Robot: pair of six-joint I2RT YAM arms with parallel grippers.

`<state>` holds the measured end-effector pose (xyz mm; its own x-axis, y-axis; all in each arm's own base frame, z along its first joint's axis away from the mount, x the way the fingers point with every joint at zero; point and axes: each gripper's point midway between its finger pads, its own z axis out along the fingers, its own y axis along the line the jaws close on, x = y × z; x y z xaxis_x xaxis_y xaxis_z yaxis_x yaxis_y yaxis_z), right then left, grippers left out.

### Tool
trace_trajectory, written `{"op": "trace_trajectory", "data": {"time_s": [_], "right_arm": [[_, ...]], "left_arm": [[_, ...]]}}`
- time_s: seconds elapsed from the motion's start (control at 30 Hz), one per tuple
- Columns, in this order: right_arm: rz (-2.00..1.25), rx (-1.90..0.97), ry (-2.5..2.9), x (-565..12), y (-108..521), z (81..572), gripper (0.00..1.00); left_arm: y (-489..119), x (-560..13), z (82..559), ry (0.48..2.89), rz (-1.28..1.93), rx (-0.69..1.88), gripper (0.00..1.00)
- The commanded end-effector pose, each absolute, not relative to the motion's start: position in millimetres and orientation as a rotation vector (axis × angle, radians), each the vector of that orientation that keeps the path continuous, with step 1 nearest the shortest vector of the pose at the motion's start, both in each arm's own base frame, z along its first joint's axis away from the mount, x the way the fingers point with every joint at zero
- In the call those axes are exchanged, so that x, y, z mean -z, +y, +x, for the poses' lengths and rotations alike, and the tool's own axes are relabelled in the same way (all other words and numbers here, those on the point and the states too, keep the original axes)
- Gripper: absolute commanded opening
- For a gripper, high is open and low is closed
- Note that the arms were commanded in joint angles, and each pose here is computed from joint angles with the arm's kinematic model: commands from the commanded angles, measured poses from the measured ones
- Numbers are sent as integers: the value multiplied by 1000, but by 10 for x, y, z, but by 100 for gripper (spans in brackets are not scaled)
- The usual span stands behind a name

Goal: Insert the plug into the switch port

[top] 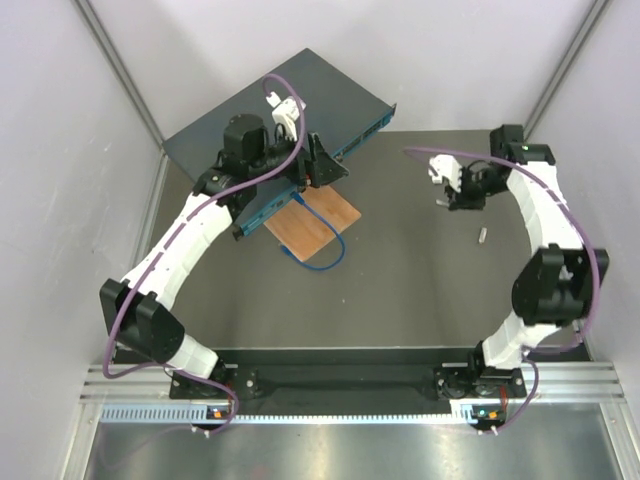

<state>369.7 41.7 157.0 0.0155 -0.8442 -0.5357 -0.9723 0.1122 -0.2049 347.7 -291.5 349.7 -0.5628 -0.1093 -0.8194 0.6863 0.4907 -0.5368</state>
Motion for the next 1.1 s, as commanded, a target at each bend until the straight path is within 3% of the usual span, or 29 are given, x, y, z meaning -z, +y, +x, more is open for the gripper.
{"op": "trace_trajectory", "data": {"time_s": [0.0, 0.17, 0.7, 1.07], "right_arm": [[-1535, -378, 1744, -2444, 962, 3599, 0], [-1418, -277, 1652, -3053, 1556, 3462, 0], [-1428, -241, 1546, -3424, 2270, 3201, 0], [-1502, -248, 1495, -3440, 2429, 3047, 0]], "left_arm": [[-2956, -3643, 3424, 1858, 382, 1259, 84], [-3127, -3473, 3351, 1952, 326, 1405, 82], [-3482, -3296, 3094, 2024, 391, 1505, 76], [-3523, -3317, 3125, 2013, 374, 1537, 58]]}}
